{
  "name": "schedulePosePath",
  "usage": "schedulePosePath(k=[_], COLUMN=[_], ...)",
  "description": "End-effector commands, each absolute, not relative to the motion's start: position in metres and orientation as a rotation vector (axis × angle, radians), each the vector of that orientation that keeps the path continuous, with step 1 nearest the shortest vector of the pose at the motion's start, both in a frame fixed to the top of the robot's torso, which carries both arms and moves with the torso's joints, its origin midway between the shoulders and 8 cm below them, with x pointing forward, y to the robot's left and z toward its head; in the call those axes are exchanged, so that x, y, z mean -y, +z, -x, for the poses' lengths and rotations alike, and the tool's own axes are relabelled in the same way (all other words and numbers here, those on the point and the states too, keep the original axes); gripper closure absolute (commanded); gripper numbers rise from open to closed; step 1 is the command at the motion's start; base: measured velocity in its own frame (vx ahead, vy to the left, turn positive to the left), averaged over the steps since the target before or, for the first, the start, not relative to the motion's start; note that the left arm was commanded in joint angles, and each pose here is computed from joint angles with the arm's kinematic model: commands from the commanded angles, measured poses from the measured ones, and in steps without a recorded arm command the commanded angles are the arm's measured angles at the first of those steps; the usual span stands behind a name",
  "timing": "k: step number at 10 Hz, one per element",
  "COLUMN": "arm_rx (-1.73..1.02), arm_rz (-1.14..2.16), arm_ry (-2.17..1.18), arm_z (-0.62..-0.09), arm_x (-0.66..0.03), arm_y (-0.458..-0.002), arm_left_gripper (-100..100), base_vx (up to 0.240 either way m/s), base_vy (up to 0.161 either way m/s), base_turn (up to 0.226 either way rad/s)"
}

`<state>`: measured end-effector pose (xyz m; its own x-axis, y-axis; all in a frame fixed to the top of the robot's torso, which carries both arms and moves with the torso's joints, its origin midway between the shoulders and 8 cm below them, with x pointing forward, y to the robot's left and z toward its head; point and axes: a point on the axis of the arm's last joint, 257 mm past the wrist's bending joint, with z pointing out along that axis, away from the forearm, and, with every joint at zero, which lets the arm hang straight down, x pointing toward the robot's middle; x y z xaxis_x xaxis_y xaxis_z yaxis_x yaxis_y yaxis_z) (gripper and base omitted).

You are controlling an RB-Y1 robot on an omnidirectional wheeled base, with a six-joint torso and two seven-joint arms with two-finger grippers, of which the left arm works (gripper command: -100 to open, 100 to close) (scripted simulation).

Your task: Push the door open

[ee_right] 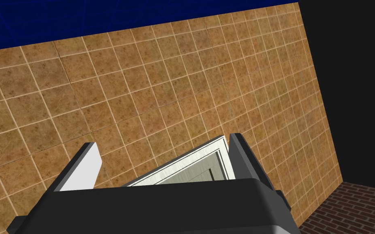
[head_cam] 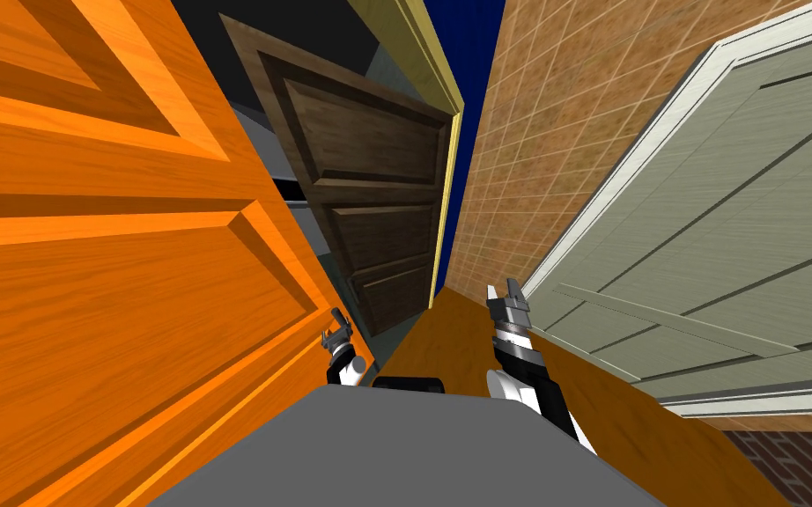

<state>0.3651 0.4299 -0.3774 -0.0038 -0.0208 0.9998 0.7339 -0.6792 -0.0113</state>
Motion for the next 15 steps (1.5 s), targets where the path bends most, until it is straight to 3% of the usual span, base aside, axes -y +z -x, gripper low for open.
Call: schedulePosePath(k=[1,13,15], arm_rx=[0.718,0.723,0.776], arm_rz=[1.691,1.683,1.649], arm_ry=[-1.696,-1.689,-1.687], arm_z=[-0.3432,-0.3404,-0.3413], arm_x=[-0.4552,-0.4592,-0.459], arm_y=[-0.3814,-0.381,-0.3746], arm_left_gripper=[100,100,100], base_vx=[0.011,0.0,0.045], base_vy=[0.007,0.005,0.081], base_turn=[0.01,-0.002,-0.213])
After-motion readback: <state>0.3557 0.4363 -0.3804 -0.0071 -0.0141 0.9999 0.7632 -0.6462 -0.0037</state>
